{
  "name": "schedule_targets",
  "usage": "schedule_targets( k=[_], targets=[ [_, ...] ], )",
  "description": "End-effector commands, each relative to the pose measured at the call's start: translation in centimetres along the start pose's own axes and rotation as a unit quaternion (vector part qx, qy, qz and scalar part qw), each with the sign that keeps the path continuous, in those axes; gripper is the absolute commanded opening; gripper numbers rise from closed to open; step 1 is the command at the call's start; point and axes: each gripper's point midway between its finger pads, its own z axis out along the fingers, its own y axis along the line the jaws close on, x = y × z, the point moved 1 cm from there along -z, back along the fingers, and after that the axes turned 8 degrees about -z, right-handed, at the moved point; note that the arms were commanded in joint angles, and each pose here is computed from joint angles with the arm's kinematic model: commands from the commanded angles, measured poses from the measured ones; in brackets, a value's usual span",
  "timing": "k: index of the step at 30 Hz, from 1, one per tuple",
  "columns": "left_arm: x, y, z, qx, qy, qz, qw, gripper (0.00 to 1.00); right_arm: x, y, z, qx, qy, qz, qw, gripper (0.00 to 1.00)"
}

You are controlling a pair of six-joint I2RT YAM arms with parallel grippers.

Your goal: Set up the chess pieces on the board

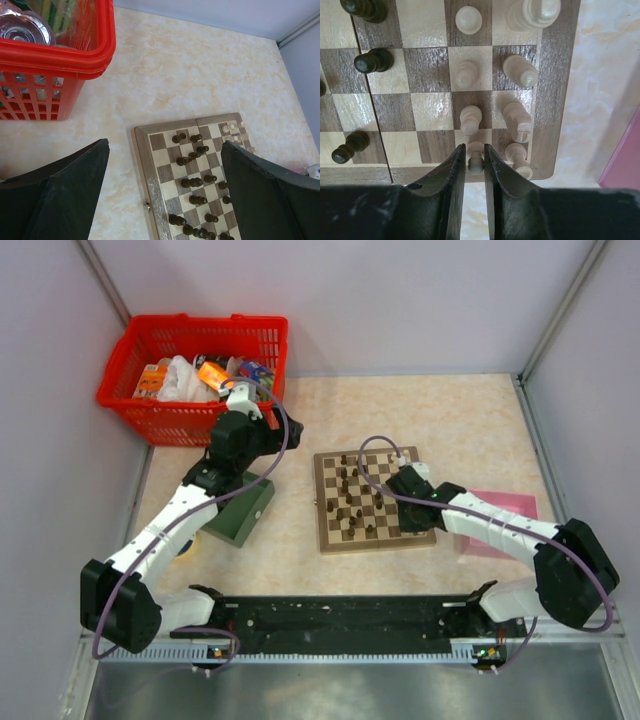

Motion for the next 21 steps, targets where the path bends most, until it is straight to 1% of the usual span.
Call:
schedule_targets(
  k=[1,2,12,14,16,21],
  targets=[
    [-1.6,-0.9,-0.2,0.017,-0.027,0.0,0.999,0.99,-1.0,1.0,0.2,-0.024,-0.013,0.01,1.0,0.23],
    [-1.5,-0.8,-0.2,0.016,-0.026,0.0,1.0,0.99,-1.3,1.1,0.1,-0.027,-0.017,0.011,0.999,0.25],
    [-1.5,-0.7,-0.3,0.013,-0.027,0.001,1.0,0.99,-1.4,0.7,0.0,-0.015,-0.015,0.007,1.0,0.28],
    [-1.5,-0.6,-0.3,0.012,-0.028,0.002,1.0,0.99,-1.6,0.7,-0.3,-0.017,-0.019,0.007,1.0,0.3],
    [-1.6,-0.7,-0.4,0.012,-0.029,0.002,0.999,0.99,-2.1,0.7,-0.9,-0.02,-0.029,0.007,0.999,0.31],
    [-1.6,-0.6,-0.4,0.011,-0.029,0.001,1.0,0.99,-4.2,0.8,-3.1,-0.039,-0.067,0.007,0.997,0.4]
  ],
)
